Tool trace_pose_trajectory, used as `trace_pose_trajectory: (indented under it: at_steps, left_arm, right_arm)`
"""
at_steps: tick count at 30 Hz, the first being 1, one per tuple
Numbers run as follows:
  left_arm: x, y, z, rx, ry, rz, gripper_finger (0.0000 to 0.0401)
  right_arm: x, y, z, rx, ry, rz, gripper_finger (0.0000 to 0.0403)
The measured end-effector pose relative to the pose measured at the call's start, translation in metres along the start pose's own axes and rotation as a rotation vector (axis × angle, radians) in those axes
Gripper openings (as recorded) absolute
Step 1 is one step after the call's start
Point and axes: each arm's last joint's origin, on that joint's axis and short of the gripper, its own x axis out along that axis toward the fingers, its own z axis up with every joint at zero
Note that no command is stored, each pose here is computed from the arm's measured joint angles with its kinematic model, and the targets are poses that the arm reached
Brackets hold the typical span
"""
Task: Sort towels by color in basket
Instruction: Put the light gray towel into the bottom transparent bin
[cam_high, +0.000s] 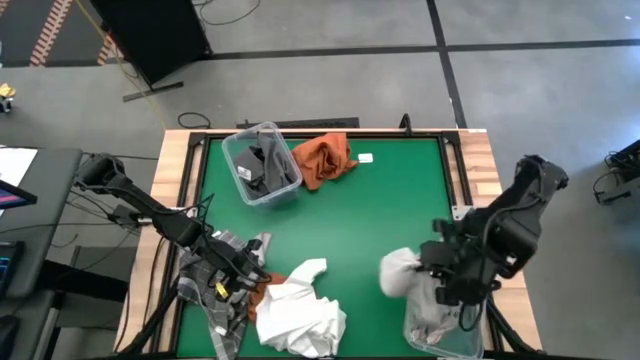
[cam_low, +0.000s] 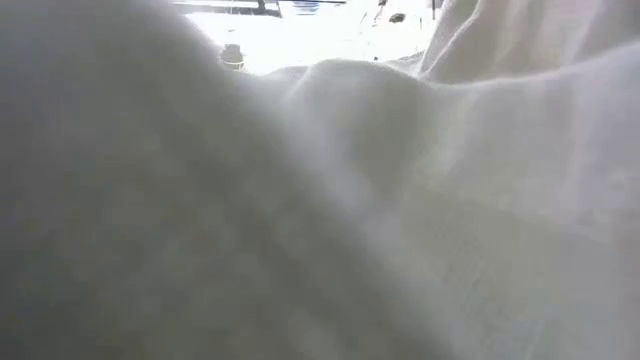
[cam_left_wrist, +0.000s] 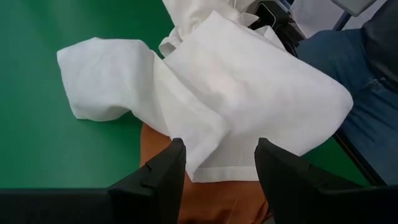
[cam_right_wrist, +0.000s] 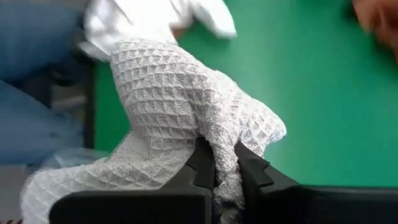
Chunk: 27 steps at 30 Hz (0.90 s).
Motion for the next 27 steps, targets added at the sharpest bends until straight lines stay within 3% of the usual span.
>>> trace_pose_trajectory:
  at_steps: [7, 17, 27]
  left_arm:
    - [0.000, 0.001, 0.000, 0.011, -0.003, 0.016, 0.0183]
    - [0.000, 0.002, 0.000, 0.034, -0.003, 0.022, 0.0183]
    - [0.000, 0.007, 0.002, 0.033, -0.015, 0.042, 0.0183]
  right_arm:
    - [0.004, 0.013, -0.033, 0.160, 0.218, -0.156, 0.0046]
    - [0.035, 0.046, -0.072, 0.270, 0.460, -0.241, 0.0046]
    - [0.088, 0.059, -0.099, 0.322, 0.452, -0.120, 0.0046]
